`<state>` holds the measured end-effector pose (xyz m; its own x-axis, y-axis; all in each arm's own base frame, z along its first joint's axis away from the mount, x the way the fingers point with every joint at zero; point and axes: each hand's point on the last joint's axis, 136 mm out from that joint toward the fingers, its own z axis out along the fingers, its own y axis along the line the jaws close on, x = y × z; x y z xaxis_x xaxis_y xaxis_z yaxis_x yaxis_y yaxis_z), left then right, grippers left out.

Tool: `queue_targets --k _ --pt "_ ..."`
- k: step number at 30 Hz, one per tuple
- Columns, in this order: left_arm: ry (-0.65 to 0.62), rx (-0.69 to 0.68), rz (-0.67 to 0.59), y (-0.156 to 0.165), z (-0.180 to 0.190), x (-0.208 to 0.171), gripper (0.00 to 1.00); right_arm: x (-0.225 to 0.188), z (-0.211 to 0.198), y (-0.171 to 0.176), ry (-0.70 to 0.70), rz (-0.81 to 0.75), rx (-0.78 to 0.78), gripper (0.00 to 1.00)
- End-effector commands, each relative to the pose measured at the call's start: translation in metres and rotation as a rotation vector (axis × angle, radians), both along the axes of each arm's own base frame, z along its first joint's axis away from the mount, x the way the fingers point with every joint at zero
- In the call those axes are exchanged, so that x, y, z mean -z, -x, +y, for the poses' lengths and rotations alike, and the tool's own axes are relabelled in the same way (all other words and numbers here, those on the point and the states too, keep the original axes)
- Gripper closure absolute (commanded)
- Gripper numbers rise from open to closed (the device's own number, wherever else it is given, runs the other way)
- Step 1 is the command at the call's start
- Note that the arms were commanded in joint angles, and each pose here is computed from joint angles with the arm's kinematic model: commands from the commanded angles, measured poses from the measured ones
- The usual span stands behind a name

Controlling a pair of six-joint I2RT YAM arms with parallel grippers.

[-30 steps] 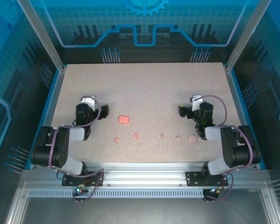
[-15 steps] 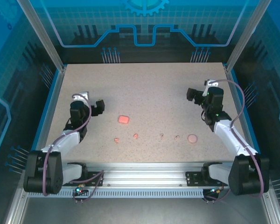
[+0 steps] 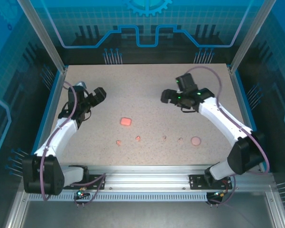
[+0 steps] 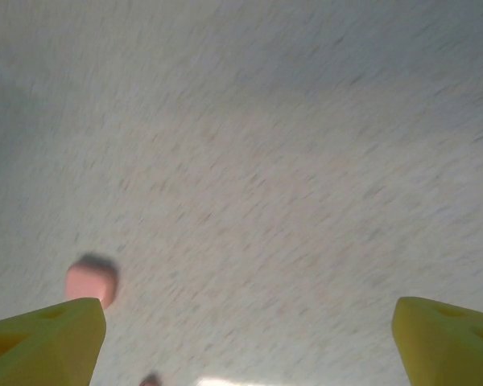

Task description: Insert the wireless bluetooth earbuds into the charging case

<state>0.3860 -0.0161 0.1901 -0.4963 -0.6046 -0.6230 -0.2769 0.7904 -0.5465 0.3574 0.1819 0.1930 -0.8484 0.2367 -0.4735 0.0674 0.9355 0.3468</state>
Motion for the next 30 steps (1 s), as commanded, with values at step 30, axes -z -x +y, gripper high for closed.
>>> queue_targets --k 30 --pt "0.294 -0.305 0.275 0.011 0.046 0.056 0.01 0.133 0.239 0.010 0.237 0.262 0.061 0.19"
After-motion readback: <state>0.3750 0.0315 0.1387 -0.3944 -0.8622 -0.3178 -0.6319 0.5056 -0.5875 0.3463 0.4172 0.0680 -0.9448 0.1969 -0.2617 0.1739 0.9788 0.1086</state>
